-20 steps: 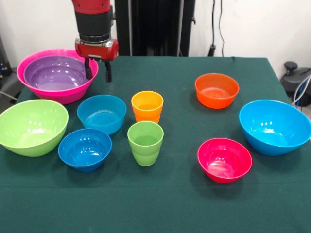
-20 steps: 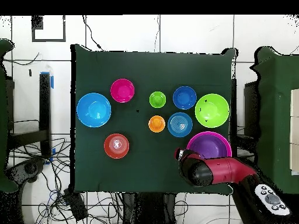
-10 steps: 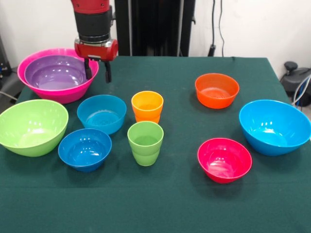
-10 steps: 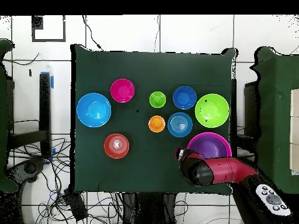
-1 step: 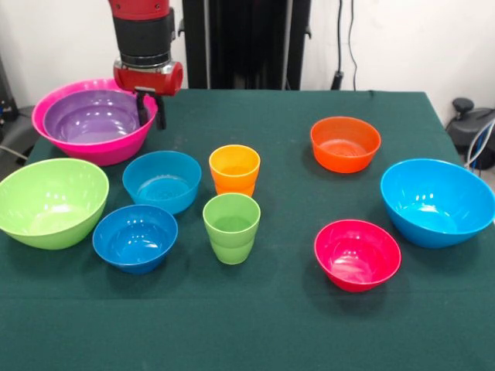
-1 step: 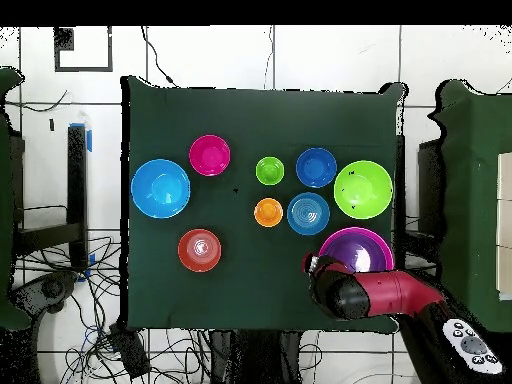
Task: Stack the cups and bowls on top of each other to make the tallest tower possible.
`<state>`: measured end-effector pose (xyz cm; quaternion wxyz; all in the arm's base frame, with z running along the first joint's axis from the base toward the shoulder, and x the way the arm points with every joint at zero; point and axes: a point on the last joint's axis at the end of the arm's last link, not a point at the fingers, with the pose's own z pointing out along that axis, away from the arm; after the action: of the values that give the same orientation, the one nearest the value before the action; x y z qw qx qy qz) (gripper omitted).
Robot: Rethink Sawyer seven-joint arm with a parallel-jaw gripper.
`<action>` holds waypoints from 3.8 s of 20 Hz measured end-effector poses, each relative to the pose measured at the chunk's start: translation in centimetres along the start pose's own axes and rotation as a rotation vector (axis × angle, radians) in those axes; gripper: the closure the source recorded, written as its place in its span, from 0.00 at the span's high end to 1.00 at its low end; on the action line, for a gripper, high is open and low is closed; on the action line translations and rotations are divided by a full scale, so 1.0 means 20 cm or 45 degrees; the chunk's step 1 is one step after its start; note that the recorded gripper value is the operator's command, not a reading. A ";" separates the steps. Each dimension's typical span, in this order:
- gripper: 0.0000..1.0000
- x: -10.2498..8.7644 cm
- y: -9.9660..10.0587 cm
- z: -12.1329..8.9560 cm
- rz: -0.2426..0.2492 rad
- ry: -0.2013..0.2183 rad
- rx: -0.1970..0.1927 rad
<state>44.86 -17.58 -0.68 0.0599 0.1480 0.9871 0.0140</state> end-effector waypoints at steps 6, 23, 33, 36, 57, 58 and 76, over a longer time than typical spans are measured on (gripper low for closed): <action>0.00 -0.03 -0.02 -0.04 -0.003 -0.024 0.016; 0.00 -0.04 0.01 -0.05 -0.027 -0.027 0.023; 0.00 -0.06 0.16 -0.15 -0.107 -0.053 0.055; 0.00 -0.09 0.22 -0.20 -0.114 -0.067 0.057; 0.00 -0.20 0.63 -0.35 -0.031 -0.055 0.013; 0.00 -0.20 0.65 -0.36 -0.030 -0.048 0.013; 0.00 -0.24 0.88 -0.58 0.027 0.077 0.059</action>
<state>53.05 -2.27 12.18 0.0266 0.1591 0.9869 -0.0038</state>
